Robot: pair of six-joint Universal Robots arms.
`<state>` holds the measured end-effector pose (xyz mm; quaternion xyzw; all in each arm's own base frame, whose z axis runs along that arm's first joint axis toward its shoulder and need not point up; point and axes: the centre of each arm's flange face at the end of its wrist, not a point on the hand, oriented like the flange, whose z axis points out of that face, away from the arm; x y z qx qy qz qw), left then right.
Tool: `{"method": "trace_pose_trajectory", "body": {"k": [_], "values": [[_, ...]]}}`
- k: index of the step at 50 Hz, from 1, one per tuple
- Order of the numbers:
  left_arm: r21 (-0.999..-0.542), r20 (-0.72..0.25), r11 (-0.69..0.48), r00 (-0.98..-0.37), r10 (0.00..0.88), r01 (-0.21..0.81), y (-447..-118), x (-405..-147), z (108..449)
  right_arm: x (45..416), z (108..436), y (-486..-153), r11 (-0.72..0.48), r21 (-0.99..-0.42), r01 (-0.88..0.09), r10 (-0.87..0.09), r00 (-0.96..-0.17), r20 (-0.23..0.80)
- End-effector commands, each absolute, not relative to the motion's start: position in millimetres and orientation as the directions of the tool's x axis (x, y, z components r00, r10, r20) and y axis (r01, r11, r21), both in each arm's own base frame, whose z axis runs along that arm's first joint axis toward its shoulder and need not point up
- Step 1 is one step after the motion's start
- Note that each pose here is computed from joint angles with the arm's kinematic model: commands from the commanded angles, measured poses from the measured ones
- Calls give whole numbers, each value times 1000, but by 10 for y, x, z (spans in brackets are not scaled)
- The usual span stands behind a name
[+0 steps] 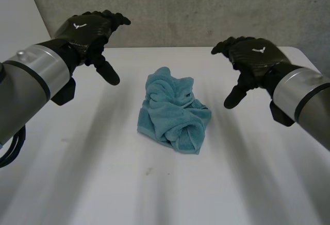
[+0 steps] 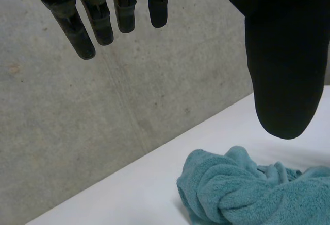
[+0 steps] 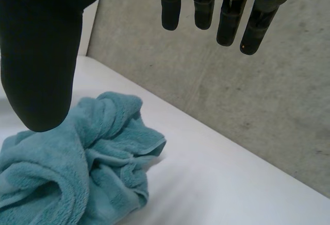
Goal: Fold the laundry
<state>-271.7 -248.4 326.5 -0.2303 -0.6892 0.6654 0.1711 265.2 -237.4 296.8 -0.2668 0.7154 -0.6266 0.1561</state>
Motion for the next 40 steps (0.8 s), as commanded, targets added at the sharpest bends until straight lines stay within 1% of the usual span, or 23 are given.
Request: {"method": "trace_pose_trajectory", "body": {"k": [1,6,8,9,10,11,12,15,17,20,24,31,34,36,40], "values": [[-995,-64,33,-830,554,99,-2541,-2777,3121,2721,2753,-2453,73,-978,-194,-587,-801,115],[-992,-59,61,-821,569,114,-2627,-2873,2839,2758,2524,-2540,76,-978,-193,-586,-803,113],[-991,-60,60,-813,579,116,-2629,-2924,2762,2774,2420,-2575,88,-977,-196,-587,-803,108],[-991,-59,63,-803,593,119,-2619,-2984,2674,2774,2420,-2575,88,-977,-196,-587,-803,108],[-990,-59,66,-798,600,122,-2606,-3016,2626,2787,2340,-2603,98,-975,-197,-587,-803,103],[-990,-59,66,-791,609,125,-2590,-3048,2583,2787,2339,-2604,98,-975,-197,-587,-803,103],[-989,-58,70,-784,618,129,-2569,-3082,2531,2808,2139,-2658,142,-967,-210,-592,-801,87],[-988,-56,74,-773,632,132,-2545,-3148,2430,2816,2000,-2705,174,-958,-228,-588,-804,85],[-985,-54,86,-745,665,148,-2491,-3300,2149,2806,1875,-2753,202,-950,-238,-588,-805,77],[-983,-55,90,-718,694,162,-2431,-3445,1921,2801,1786,-2790,221,-945,-242,-579,-812,73],[-983,-57,79,-693,719,163,-2385,-3593,1719,2799,1768,-2822,223,-944,-244,-574,-815,75],[-990,-73,26,-677,732,135,-2444,-3792,1474,2722,1761,-2912,229,-944,-239,-548,-833,78],[-989,-97,1,-669,737,145,-2471,-3863,1378,2709,1736,-2928,235,-941,-242,-542,-837,80],[-985,-130,-18,-663,737,172,-2498,-3885,1306,2709,1715,-2935,239,-939,-246,-536,-840,83],[-975,-191,-61,-661,726,215,-2511,-3886,1295,2707,1701,-2938,243,-938,-249,-527,-845,88]]}}
